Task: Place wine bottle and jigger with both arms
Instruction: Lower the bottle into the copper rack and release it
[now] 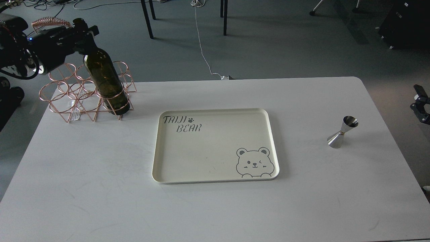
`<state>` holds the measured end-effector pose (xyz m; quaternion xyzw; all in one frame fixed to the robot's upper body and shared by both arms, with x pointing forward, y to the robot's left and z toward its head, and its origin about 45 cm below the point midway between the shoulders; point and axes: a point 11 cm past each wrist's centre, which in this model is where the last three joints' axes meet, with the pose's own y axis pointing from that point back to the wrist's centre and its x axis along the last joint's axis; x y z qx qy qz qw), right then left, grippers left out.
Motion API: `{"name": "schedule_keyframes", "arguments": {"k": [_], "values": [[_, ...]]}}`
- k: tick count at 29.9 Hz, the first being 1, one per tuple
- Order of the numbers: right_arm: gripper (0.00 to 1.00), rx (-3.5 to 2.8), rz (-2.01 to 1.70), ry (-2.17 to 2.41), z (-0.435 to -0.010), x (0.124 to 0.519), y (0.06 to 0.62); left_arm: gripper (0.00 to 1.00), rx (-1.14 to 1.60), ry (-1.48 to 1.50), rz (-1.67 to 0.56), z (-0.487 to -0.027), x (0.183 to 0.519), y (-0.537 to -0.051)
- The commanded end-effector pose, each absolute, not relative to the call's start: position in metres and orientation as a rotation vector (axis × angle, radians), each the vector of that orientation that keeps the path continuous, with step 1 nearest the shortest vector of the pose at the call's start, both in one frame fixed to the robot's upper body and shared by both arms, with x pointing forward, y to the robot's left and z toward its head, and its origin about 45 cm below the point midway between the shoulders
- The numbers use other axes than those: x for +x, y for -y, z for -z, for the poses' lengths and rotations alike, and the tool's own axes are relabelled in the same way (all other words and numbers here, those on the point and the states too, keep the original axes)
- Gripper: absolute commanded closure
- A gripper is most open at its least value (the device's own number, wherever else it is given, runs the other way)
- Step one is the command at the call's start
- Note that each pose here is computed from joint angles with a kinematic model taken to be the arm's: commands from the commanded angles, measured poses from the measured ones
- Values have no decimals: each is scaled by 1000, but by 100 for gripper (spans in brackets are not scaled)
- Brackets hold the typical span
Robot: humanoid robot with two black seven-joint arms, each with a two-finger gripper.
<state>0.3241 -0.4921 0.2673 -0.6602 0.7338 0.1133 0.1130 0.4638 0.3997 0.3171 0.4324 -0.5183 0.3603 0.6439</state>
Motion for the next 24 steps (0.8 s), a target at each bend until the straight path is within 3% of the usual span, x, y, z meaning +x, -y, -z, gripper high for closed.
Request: {"name": "schedule_keyframes", "arguments": {"k": [1, 8, 13, 15, 18, 21, 24], "values": [[2, -1937, -335, -2155, -266, 324, 492, 64, 985, 1179, -820, -316, 464, -400], [2, -1938, -337, -2154, -266, 323, 492, 53, 981, 1178, -820, -316, 464, -399], [2, -1938, -335, -2153, -267, 324, 492, 37, 980, 1181, -822, -317, 464, -399], [2, -1938, -337, -2154, -266, 323, 492, 23, 971, 1199, -834, -321, 464, -398], [2, -1938, -337, -2154, -266, 323, 492, 13, 957, 1239, -854, -334, 465, -399], [2, -1948, -340, -2140, -266, 323, 490, 3, 918, 1310, -890, -372, 468, -398], [2, -1952, -339, -2134, -267, 323, 489, 3, 813, 1395, -936, -431, 468, -386]]}}
